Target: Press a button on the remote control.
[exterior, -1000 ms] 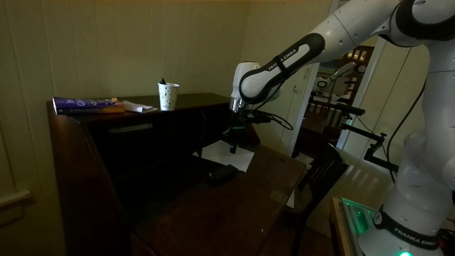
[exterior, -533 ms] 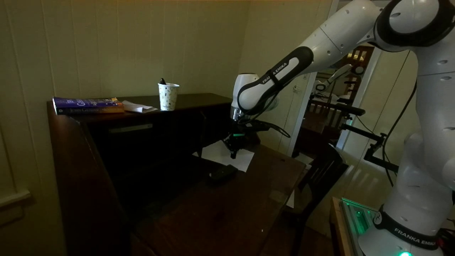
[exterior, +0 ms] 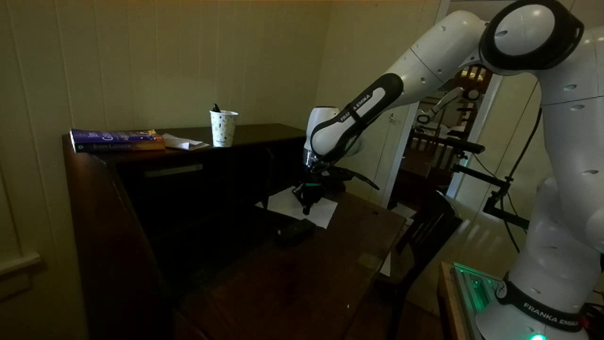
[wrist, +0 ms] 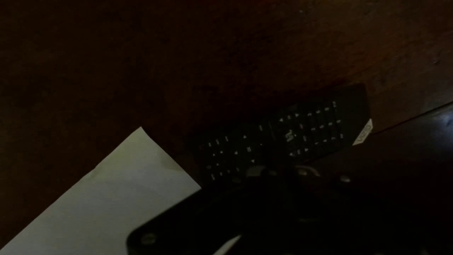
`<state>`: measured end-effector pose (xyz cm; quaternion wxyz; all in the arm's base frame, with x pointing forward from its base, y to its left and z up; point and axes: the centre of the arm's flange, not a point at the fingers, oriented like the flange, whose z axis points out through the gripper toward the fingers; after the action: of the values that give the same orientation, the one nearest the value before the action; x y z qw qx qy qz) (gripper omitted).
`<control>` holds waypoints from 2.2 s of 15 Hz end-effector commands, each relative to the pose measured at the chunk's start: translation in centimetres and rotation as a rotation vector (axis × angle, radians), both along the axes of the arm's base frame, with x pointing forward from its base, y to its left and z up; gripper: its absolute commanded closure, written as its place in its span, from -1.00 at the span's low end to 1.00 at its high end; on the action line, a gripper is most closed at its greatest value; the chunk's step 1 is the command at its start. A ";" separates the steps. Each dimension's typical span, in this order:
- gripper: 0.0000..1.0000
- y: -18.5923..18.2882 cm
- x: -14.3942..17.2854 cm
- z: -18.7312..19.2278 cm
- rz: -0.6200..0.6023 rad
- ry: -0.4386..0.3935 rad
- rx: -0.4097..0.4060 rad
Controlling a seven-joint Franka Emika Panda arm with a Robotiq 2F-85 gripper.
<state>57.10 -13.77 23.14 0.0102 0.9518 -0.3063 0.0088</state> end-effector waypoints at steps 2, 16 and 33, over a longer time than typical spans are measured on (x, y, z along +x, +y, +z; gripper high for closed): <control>1.00 -1.3 0.9 -1.6 -0.019 0.018 0.004; 1.00 -1.9 2.0 -4.9 -0.025 0.038 0.025; 1.00 -2.0 2.1 -8.1 -0.011 0.094 0.065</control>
<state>58.62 -15.87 17.33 0.0108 0.9482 -0.3169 -0.0202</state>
